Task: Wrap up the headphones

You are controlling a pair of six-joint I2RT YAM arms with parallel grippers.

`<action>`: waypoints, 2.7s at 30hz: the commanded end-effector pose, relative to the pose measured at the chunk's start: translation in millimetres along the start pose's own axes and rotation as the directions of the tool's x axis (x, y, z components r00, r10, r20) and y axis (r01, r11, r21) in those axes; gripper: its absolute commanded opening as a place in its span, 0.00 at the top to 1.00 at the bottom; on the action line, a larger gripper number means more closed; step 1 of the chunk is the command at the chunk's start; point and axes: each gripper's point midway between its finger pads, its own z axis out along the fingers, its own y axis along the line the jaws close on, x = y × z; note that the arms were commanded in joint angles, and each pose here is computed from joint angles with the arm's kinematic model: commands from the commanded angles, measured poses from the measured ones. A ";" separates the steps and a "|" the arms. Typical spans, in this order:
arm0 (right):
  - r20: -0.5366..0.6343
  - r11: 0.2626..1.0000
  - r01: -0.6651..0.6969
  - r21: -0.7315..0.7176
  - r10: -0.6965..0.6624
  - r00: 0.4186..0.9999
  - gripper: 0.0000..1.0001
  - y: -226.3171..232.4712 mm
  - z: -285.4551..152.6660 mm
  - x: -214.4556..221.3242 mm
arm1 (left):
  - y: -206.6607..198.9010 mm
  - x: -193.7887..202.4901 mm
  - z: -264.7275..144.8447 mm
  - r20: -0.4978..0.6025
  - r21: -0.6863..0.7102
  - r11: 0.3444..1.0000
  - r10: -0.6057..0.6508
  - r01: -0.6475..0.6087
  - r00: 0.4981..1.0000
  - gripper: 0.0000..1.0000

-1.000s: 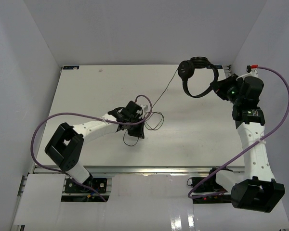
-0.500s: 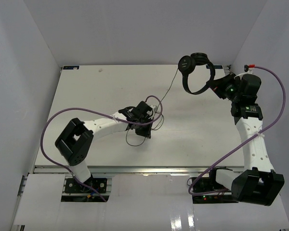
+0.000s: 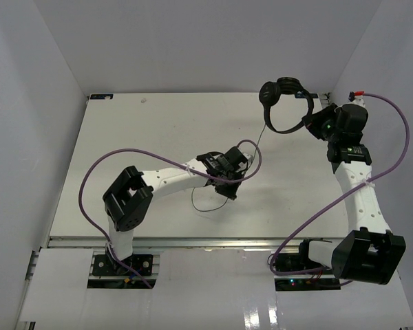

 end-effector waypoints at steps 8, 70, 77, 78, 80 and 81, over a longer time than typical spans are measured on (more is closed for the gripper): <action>0.148 0.906 0.403 0.132 -0.420 0.895 0.92 -7.0 21.7 -16.3 | -21.6 11.2 -39.5 -0.022 -0.114 0.986 0.123 -0.124 0.992 1.00; 0.267 0.234 0.720 -0.653 -0.818 0.509 0.92 56.2 -75.0 159.6 | 27.2 -104.9 -160.3 0.324 -0.194 0.978 0.136 -0.074 0.936 1.00; 0.244 0.274 0.628 -0.729 -0.752 0.612 0.92 86.2 -95.7 148.5 | 40.0 -97.7 -161.0 0.377 -0.107 0.994 0.064 -0.025 0.924 1.00; 0.232 0.287 0.616 -0.734 -0.745 0.625 0.92 87.7 -96.3 147.0 | 38.9 -96.4 -162.1 0.389 -0.089 0.996 0.057 -0.024 0.920 1.00; 0.214 0.309 0.594 -0.743 -0.731 0.648 0.92 91.5 -97.6 143.7 | 37.1 -94.0 -164.0 0.409 -0.059 0.998 0.046 -0.024 0.911 1.00; 0.207 0.317 0.584 -0.747 -0.724 0.658 0.92 94.1 -98.5 141.5 | 36.6 -92.7 -164.6 0.418 -0.047 0.999 0.042 -0.024 0.908 1.00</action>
